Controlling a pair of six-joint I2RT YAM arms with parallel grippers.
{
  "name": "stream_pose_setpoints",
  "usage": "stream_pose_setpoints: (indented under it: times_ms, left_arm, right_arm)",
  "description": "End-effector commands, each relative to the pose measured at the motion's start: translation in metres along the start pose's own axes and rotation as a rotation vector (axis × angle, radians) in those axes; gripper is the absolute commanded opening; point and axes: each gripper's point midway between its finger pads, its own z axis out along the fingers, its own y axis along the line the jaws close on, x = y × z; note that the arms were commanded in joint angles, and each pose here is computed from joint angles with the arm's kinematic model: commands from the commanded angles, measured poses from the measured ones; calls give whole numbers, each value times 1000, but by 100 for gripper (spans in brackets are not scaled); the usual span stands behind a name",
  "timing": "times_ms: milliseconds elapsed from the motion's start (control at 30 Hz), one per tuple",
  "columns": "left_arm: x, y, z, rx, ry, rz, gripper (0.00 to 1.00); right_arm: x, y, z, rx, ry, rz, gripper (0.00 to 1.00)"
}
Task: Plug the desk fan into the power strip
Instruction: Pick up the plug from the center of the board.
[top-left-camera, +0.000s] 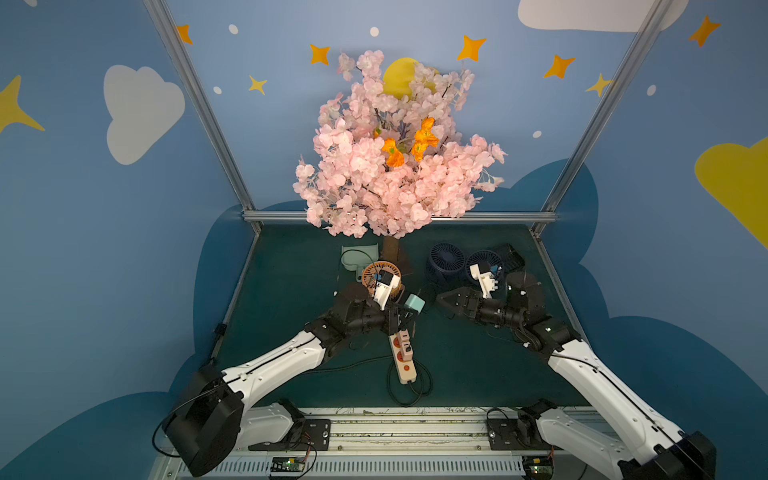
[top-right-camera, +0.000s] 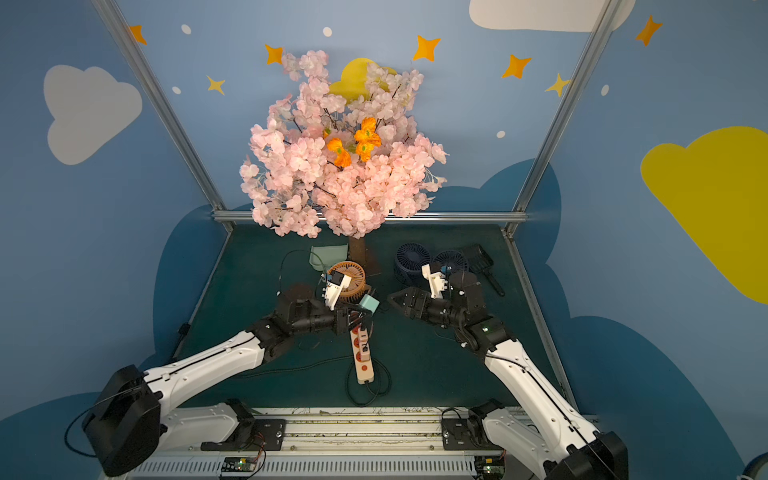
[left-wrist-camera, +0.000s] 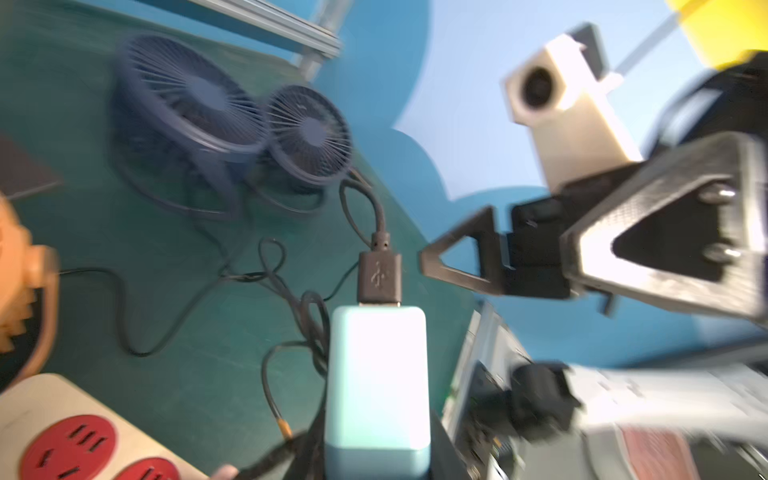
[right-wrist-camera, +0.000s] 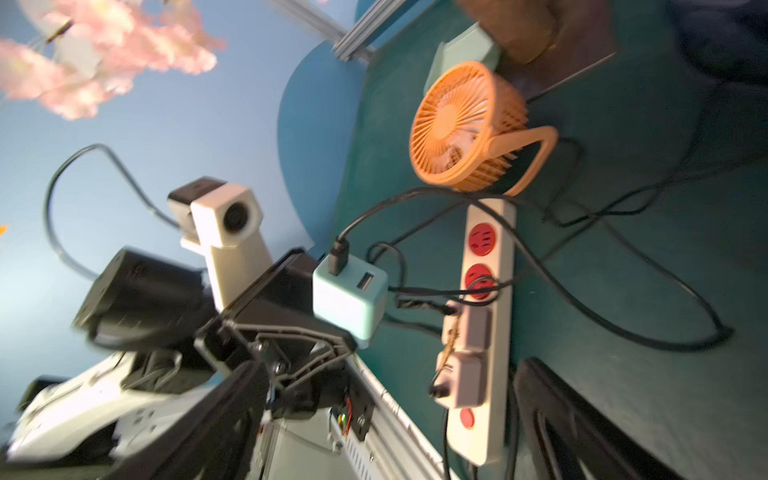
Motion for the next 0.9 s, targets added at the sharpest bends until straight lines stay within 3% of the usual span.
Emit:
stream_pose_setpoints:
  times_ms: [0,133,267,533,667,867]
  left_arm:
    - [13,-45,-22,289,135,56,13]
    - [9,-56,-34,379,143,44,14]
    - [11,-64,-36,444,173,29,13]
    - [11,-69,-42,479,178,29,13]
    - [13,-71,-42,506,199,16,12]
    - [14,-74,-43,535,212,12,12]
  right_arm:
    - [22,53,-6,-243,181,-136,97]
    - [35,67,-1,-305,287,-169,95]
    - [41,86,15,-398,322,-158,89]
    - [43,87,18,-413,351,-167,75]
    - [44,91,17,-429,358,-168,59]
    - [46,92,17,-443,375,-168,47]
